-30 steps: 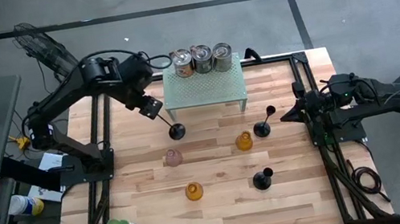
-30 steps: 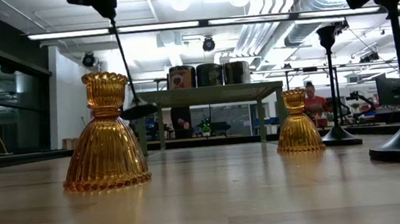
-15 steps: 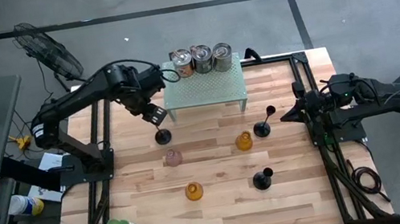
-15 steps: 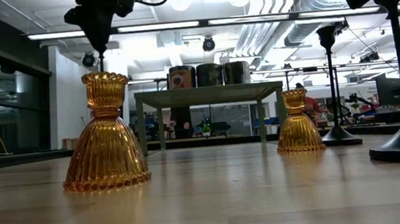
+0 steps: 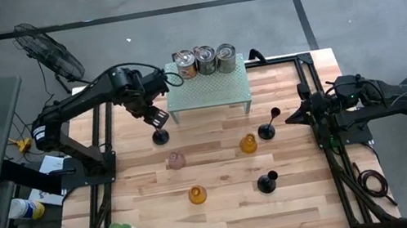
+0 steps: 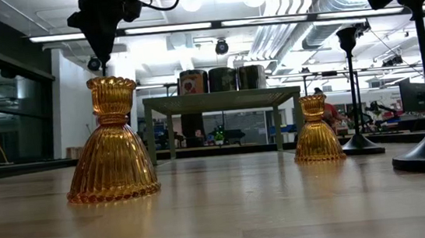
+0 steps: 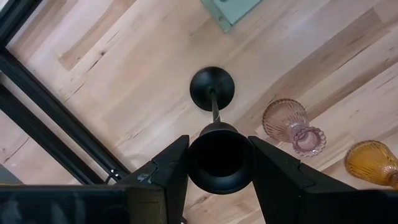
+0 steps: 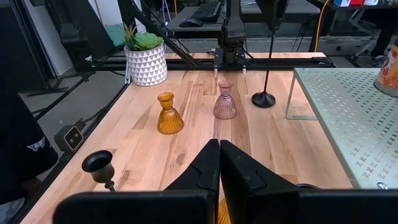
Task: Pick & Place candle stick holders
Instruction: Put the top left black candle holder on the shelf
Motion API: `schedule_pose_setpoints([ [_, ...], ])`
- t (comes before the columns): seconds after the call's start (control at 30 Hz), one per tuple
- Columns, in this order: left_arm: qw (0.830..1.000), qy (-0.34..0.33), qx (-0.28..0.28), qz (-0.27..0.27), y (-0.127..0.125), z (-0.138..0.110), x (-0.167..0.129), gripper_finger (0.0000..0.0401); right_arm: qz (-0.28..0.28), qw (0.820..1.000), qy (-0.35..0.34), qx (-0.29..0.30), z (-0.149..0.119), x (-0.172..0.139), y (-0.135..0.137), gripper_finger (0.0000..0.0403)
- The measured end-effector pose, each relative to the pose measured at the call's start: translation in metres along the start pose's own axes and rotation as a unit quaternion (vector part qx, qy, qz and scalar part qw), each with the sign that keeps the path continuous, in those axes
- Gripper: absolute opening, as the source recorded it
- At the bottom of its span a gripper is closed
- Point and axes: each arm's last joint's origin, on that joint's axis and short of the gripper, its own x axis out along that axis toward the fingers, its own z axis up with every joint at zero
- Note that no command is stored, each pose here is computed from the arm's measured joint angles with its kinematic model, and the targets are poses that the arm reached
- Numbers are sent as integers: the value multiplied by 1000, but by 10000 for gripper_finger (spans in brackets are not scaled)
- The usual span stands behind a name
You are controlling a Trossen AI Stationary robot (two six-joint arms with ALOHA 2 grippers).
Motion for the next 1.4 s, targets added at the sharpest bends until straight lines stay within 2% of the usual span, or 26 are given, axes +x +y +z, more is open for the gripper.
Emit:
schedule_pose_setpoints([
  [0.6,1000,-5,16,4,0,0,0,149,0,1000,0,0,0,0,0,3],
  [0.7,1000,-7,16,7,0,1,0,166,0,1000,0,0,0,0,0,3],
  [0.9,1000,-9,17,10,0,1,0,230,0,1000,0,0,0,0,0,3],
  [1.03,1000,-10,17,13,0,1,0,259,0,1000,0,0,0,0,0,3],
  [1.4,996,-75,-18,47,14,-11,-19,266,0,1000,0,0,0,0,0,3],
])
